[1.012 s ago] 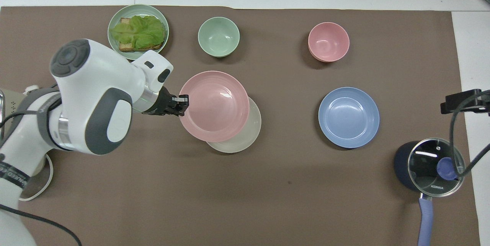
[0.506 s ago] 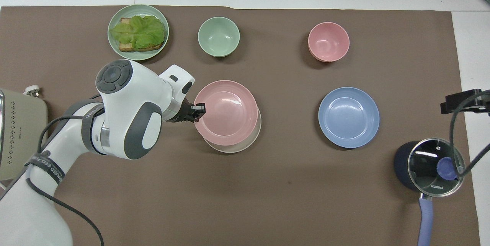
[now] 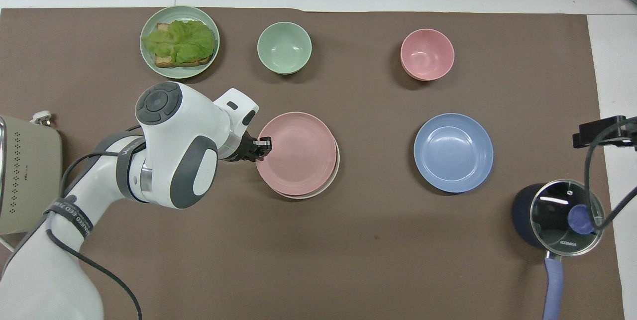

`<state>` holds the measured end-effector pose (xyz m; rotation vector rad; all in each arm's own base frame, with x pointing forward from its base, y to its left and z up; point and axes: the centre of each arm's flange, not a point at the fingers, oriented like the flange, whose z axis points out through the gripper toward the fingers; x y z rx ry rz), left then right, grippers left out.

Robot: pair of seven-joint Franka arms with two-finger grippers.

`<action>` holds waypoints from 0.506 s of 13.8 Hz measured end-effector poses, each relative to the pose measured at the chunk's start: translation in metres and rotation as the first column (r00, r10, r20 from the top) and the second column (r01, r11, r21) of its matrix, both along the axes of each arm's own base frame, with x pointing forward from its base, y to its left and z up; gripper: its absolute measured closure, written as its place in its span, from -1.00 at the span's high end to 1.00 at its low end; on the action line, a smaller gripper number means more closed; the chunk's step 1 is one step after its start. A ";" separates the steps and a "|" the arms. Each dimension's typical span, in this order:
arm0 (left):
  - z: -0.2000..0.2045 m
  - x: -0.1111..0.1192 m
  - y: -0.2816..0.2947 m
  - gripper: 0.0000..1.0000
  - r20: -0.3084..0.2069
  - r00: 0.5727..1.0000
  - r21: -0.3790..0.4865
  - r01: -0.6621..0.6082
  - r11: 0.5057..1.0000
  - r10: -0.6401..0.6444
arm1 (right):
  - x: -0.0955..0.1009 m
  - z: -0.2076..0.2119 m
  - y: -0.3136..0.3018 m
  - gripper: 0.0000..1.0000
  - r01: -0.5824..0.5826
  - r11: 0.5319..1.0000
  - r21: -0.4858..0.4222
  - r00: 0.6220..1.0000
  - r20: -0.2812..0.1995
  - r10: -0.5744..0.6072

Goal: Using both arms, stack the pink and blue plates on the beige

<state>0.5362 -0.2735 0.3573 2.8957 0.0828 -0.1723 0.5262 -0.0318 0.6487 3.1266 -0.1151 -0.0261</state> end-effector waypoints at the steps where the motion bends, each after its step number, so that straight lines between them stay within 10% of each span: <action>1: 0.000 0.000 0.000 -0.29 0.004 1.000 -0.001 -0.001 1.000 0.001 | 0.000 0.000 0.000 1.00 0.000 1.000 0.000 1.000 0.000 0.000; 7: 0.001 0.004 0.005 1.00 0.010 1.000 -0.001 -0.011 1.000 0.011 | 0.000 0.000 0.000 1.00 0.000 1.000 0.000 1.000 0.000 0.000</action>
